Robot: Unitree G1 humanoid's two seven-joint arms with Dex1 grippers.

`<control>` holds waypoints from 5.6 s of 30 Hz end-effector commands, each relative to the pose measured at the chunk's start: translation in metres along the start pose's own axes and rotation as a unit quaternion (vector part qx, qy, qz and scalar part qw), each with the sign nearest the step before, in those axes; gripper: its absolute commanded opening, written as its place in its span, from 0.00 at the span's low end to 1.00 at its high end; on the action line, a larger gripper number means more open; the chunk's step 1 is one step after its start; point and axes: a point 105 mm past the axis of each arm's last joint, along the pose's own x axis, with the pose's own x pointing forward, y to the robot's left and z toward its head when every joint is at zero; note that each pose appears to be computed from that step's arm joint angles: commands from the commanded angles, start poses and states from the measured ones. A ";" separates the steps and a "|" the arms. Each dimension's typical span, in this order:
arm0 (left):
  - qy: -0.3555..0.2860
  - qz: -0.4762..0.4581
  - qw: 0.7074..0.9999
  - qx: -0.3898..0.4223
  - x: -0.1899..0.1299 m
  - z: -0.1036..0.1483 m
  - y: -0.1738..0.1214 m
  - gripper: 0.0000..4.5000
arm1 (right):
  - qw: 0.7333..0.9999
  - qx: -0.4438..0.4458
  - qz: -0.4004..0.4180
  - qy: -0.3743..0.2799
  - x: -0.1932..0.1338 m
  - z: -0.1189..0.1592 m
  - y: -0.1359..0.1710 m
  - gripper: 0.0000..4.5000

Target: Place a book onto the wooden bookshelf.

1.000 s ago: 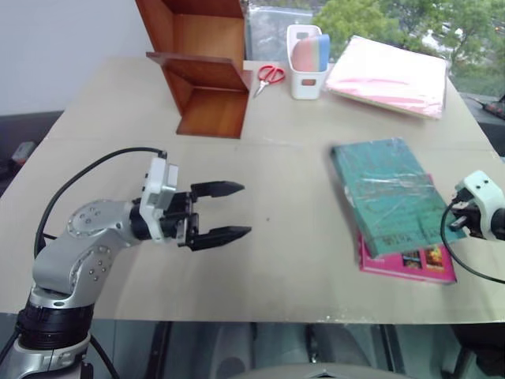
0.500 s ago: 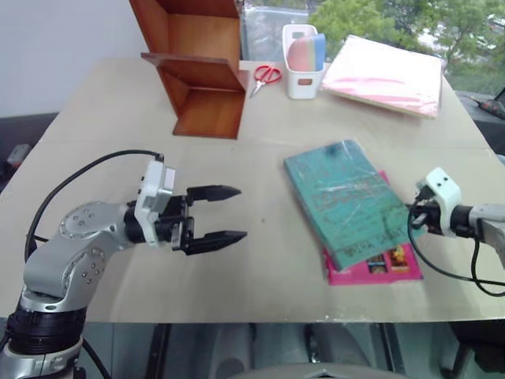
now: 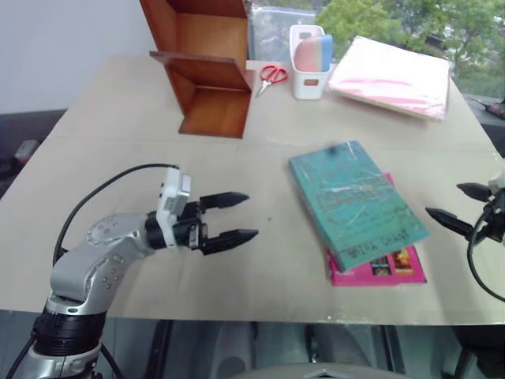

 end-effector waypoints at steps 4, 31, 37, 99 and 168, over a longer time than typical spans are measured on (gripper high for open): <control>0.004 0.011 0.999 -0.044 0.016 -0.005 0.015 1.00 | 0.996 -0.032 0.066 -0.056 -0.026 0.022 0.059 0.98; 0.026 0.016 0.860 -0.509 0.113 -0.038 0.032 1.00 | 0.986 -0.114 0.087 -0.086 -0.024 0.033 0.121 0.98; 0.020 0.017 0.857 -0.515 0.134 -0.037 0.041 1.00 | 0.986 -0.116 0.082 -0.092 -0.021 0.036 0.125 0.98; -0.139 0.110 0.977 -0.115 -0.008 0.124 0.089 0.02 | 0.953 -0.156 0.180 -0.188 0.058 0.056 0.109 1.00; -0.008 0.118 0.882 0.457 0.018 0.220 0.066 0.76 | 0.930 -0.140 0.071 -0.333 0.075 0.140 0.081 1.00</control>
